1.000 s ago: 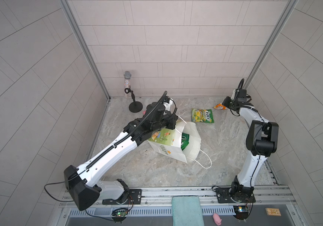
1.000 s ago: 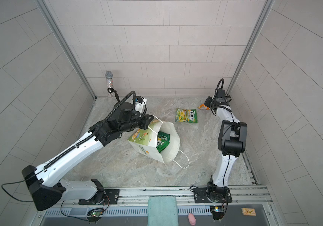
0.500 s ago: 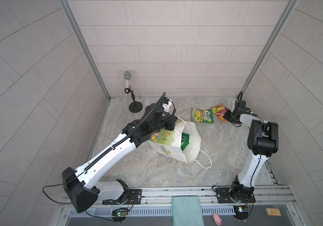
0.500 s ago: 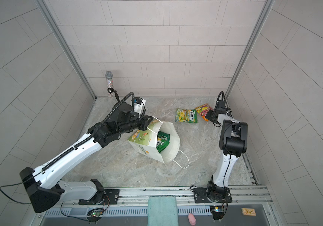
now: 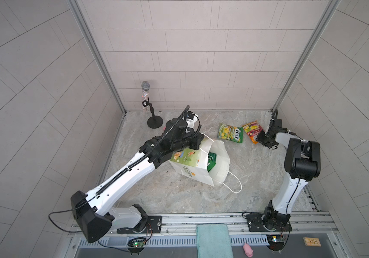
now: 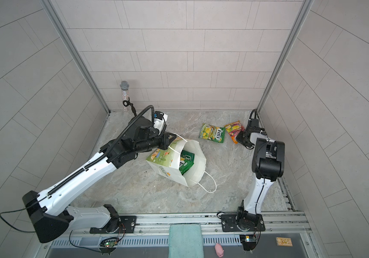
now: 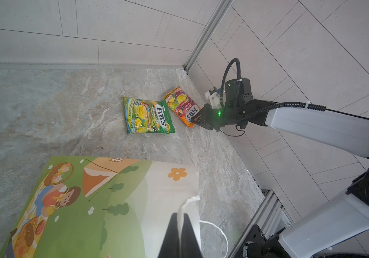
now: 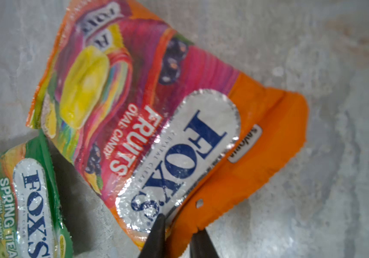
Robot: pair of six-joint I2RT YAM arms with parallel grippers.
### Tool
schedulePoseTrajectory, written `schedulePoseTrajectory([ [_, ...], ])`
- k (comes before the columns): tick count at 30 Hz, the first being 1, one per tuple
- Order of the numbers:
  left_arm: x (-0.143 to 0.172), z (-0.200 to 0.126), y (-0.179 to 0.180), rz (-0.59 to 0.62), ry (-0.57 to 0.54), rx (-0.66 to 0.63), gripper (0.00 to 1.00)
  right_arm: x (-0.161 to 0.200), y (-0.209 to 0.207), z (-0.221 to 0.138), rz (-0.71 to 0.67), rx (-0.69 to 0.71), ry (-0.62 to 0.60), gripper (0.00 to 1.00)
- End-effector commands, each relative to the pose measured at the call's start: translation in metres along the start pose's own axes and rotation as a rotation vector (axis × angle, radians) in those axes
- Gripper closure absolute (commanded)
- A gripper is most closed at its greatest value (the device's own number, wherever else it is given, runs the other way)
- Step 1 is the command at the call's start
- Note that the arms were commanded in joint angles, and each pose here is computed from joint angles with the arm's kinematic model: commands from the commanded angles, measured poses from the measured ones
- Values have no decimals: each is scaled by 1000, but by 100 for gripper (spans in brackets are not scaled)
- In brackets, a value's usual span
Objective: Take the snacks out of the paper bag
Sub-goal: Place the snack at the top-right of the table.
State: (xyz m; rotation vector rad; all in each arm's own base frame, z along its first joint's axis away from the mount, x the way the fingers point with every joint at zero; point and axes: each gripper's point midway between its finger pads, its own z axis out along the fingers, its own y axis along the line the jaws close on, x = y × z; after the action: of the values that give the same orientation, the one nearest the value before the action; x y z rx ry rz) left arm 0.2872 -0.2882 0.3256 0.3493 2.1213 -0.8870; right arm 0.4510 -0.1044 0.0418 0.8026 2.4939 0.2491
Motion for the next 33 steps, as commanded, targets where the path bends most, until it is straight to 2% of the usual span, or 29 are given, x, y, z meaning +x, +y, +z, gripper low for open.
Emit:
schedulePoseTrajectory([
  [1, -1, -9, -9, 4, 4, 36, 100, -4, 3, -29, 10, 0, -36, 63],
  [5, 3, -10, -12, 5, 25, 53, 100, 1, 11, -55, 13, -43, -58, 49],
  [9, 6, -11, -14, -2, 37, 65, 100, 16, 27, -88, 4, -130, -71, 42],
  [14, 10, -10, -13, -5, 55, 68, 100, 62, 52, -135, -48, -296, -34, 42],
  [18, 11, -9, -15, -3, 62, 73, 100, 108, 87, -174, -125, -481, -23, 43],
  [24, 6, -15, -9, -4, 32, 37, 100, 166, 126, -231, -260, -674, -68, 45],
  [33, 2, -20, -4, -10, 0, 6, 100, 250, 148, -270, -449, -868, 59, 47],
])
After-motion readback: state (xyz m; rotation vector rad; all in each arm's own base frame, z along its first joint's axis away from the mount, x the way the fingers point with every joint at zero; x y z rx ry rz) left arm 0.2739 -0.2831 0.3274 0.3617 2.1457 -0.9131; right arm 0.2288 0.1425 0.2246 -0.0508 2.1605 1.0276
